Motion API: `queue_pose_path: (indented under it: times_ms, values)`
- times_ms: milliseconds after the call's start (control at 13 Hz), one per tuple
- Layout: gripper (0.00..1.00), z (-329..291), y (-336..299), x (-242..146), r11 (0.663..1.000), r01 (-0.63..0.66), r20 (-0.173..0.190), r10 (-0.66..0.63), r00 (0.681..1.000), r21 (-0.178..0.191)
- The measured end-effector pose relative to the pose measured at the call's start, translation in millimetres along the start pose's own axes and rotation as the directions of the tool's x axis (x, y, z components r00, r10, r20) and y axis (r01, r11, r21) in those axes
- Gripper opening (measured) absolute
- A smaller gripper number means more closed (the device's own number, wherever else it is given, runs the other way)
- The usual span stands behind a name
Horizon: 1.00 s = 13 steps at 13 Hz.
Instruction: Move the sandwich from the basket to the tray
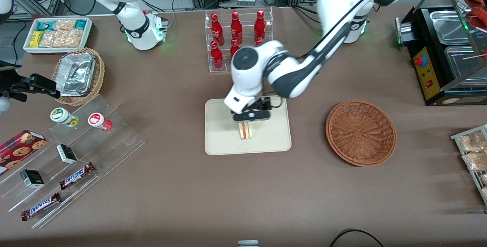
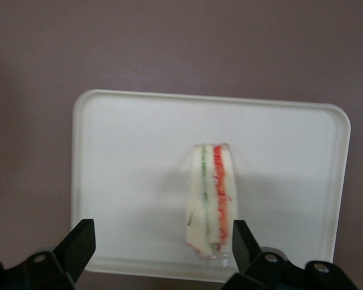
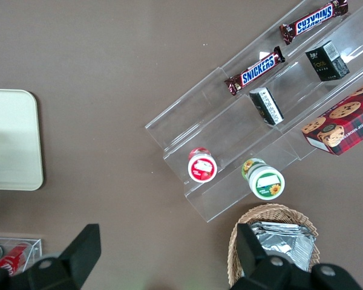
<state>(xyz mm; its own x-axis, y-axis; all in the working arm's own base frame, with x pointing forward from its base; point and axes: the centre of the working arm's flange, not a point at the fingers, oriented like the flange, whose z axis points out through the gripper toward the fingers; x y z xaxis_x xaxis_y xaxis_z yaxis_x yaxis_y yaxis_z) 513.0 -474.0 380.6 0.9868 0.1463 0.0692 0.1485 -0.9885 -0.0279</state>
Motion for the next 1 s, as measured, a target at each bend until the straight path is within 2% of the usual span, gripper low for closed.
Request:
queue_pose_path:
  times_ms: [154,462,615,1000]
  values:
    - [1.00,-50,-36,20,0.998,0.055,0.007,-0.055,0.998,0.009]
    - [1.00,-124,-111,46,0.998,0.058,0.055,-0.059,0.997,0.018]
    - [1.00,-148,-153,59,0.998,0.041,0.074,-0.044,0.996,0.047]
    - [1.00,-182,-253,87,0.996,-0.039,0.148,0.026,0.989,0.081]
